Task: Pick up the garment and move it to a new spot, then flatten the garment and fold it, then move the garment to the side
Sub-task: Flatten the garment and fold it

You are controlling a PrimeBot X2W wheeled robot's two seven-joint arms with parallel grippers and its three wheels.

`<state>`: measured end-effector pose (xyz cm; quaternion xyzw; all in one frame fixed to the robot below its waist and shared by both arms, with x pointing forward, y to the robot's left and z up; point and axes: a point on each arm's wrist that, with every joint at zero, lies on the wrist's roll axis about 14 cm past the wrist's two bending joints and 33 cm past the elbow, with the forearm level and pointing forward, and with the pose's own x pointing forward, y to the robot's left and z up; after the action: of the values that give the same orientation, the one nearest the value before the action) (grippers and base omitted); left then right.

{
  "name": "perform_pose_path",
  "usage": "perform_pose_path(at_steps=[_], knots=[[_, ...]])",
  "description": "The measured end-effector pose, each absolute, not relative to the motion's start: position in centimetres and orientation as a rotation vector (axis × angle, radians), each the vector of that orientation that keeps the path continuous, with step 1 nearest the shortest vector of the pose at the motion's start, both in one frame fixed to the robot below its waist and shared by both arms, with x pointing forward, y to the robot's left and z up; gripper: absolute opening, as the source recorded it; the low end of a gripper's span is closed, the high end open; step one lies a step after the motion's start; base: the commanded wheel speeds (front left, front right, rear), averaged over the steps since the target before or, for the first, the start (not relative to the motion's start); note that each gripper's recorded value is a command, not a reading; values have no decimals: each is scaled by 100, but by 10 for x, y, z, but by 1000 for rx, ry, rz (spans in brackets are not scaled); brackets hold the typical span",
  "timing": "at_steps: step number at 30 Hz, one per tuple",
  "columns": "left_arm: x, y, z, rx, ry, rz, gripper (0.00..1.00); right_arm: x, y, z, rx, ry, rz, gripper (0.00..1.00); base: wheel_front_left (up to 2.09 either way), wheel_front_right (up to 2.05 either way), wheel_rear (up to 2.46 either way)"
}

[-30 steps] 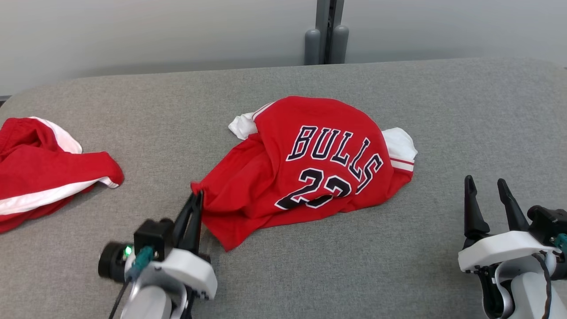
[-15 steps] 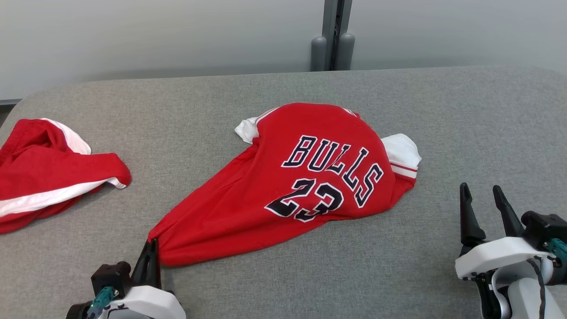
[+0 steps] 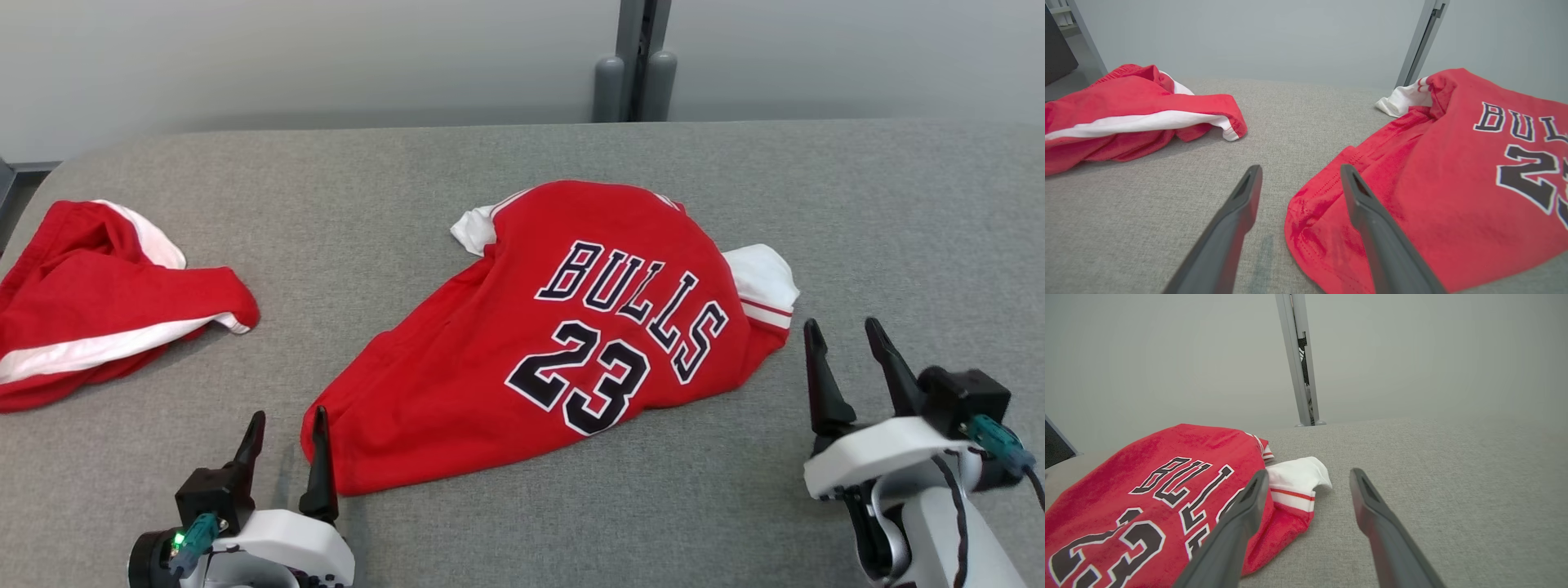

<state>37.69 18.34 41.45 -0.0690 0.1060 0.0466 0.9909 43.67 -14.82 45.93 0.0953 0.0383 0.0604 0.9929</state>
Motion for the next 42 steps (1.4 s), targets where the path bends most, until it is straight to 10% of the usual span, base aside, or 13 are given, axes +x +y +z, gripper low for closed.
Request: perform_pose_path(at_steps=[14, 42], knots=[[350, 200, 405, -165, 251, 165, 100, 507, -26, 500, 84, 0, 459, 100, 0, 0, 0], [366, 188, 391, -158, 295, 132, 100, 501, -132, 387, 75, 317, 165, 100, 0, 0, 0]])
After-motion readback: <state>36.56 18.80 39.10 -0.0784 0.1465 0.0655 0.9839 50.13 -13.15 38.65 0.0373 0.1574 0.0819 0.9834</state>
